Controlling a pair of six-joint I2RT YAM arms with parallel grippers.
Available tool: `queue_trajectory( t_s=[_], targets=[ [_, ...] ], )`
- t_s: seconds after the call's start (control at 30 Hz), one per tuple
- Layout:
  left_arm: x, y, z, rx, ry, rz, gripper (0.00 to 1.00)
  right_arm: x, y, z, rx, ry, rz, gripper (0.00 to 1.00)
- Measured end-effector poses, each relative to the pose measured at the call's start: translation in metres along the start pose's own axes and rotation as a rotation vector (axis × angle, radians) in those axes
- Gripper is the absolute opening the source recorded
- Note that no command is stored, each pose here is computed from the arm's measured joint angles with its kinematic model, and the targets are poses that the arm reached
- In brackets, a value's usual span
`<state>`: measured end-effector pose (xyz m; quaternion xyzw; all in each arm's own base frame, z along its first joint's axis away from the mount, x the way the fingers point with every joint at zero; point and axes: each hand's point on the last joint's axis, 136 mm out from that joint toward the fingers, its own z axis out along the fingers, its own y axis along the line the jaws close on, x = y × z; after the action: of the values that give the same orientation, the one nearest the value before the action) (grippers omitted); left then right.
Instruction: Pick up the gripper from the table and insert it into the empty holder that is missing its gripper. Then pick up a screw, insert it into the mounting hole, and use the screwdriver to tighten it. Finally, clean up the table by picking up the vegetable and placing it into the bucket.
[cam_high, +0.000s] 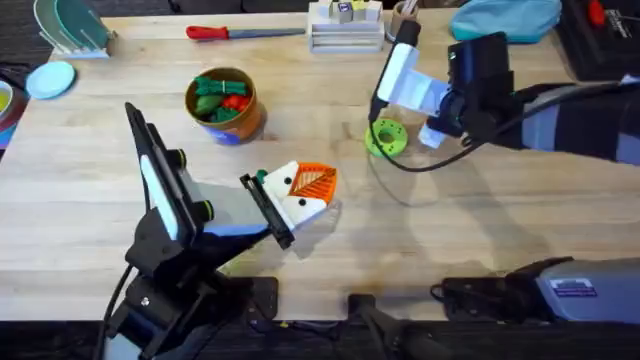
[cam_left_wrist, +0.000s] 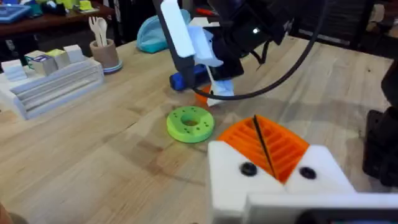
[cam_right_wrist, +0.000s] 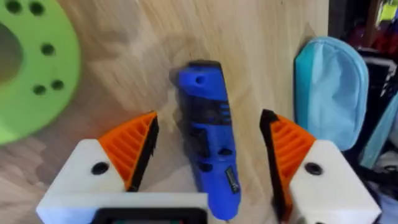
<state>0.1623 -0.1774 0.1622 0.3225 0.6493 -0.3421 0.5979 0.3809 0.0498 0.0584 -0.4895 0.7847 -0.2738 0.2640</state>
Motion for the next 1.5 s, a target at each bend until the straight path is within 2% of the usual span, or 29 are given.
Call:
queue_trajectory(
  t_s=[0.07,0.1,0.27,0.3,0.33,0.5,0.67,0.73,0.83,1.03,1.17,1.23,1.4,1.5],
  targets=[
    [0.000,0.000,0.000,0.000,0.000,0.000,0.021,-0.006,0.006,-0.007,0.000,-0.009,0.045,0.985],
    [0.000,0.000,0.000,-0.001,0.000,0.005,0.088,-0.009,0.008,-0.011,-0.003,-0.016,0.064,0.985],
    [0.000,0.001,0.000,-0.003,-0.001,0.004,0.859,-0.025,0.002,-0.040,0.030,-0.095,0.223,0.986],
    [0.000,0.000,0.000,-0.003,0.000,0.000,0.954,-0.029,-0.004,-0.048,0.045,-0.119,0.263,0.986],
    [0.000,0.001,0.000,-0.003,0.000,0.000,0.982,-0.034,-0.011,-0.057,0.063,-0.151,0.315,0.986],
    [0.000,0.002,0.000,-0.014,-0.002,0.006,0.992,-0.052,-0.037,-0.099,0.087,-0.315,0.521,0.987],
    [-0.009,0.010,-0.001,-0.058,-0.034,0.019,0.993,-0.064,-0.043,-0.120,0.047,-0.425,0.607,0.986],
    [-0.007,0.015,-0.002,-0.096,-0.006,-0.024,0.993,-0.066,-0.041,-0.121,0.029,-0.437,0.616,0.987],
    [-0.009,0.028,-0.014,-0.210,0.070,-0.148,0.992,-0.069,-0.038,-0.122,0.004,-0.451,0.622,0.986],
    [-0.053,0.044,-0.054,-0.432,0.134,-0.334,0.993,-0.076,-0.033,-0.124,-0.044,-0.484,0.632,0.986],
    [-0.066,0.053,-0.057,-0.513,0.221,-0.398,0.993,-0.078,-0.033,-0.125,-0.052,-0.496,0.635,0.987],
    [-0.058,0.058,-0.055,-0.549,0.324,-0.432,0.993,-0.079,-0.033,-0.126,-0.054,-0.501,0.638,0.987],
    [-0.021,0.066,-0.049,-0.632,0.611,-0.548,0.992,-0.079,-0.033,-0.126,-0.054,-0.502,0.638,0.986],
    [-0.012,0.070,-0.042,-0.673,0.691,-0.628,0.992,-0.079,-0.033,-0.126,-0.055,-0.501,0.639,0.984]
  ],
)
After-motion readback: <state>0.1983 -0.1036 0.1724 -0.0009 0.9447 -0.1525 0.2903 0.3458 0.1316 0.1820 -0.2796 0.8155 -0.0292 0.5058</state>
